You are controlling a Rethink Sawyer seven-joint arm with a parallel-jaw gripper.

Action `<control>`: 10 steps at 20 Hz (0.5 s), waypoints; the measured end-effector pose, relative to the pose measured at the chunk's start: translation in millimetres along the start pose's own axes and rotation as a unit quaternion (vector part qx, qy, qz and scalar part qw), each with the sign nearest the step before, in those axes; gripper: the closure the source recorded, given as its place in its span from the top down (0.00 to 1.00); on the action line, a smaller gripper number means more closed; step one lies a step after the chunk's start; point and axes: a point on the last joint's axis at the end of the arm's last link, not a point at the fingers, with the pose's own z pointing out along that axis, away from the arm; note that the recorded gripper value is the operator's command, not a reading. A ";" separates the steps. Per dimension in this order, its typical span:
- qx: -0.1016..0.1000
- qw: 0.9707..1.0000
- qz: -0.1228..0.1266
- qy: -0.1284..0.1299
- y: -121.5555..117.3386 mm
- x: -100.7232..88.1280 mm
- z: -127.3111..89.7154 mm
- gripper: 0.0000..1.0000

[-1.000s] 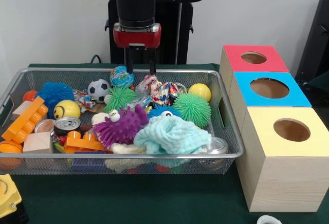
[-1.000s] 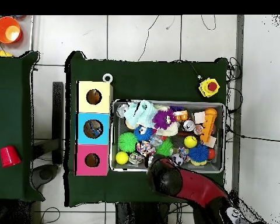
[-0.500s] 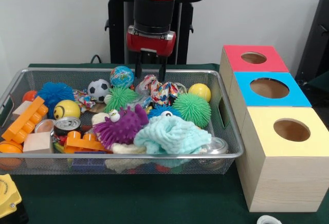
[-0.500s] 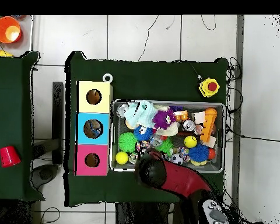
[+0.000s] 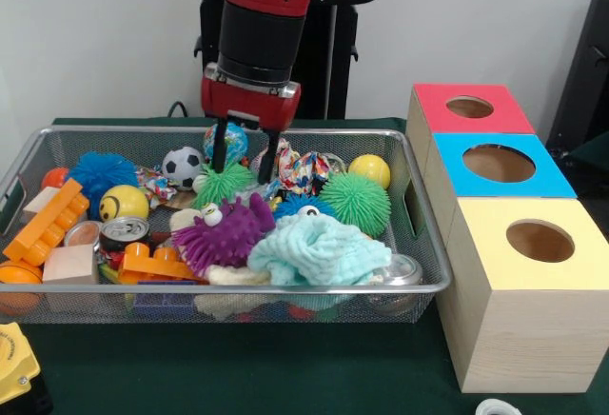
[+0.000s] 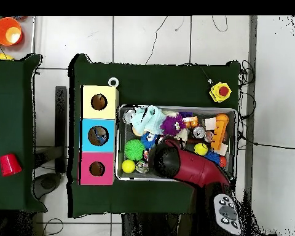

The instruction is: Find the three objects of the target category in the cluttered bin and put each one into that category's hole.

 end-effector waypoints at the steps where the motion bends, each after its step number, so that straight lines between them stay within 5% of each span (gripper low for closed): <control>1: 0.002 1.000 0.002 -0.003 -1.9 -4.1 1.1 1.00; 5: 0.010 1.000 0.007 -0.011 -10.0 -16.7 5.4 1.00; 10: 0.014 1.000 0.008 -0.009 -14.2 -10.8 0.2 1.00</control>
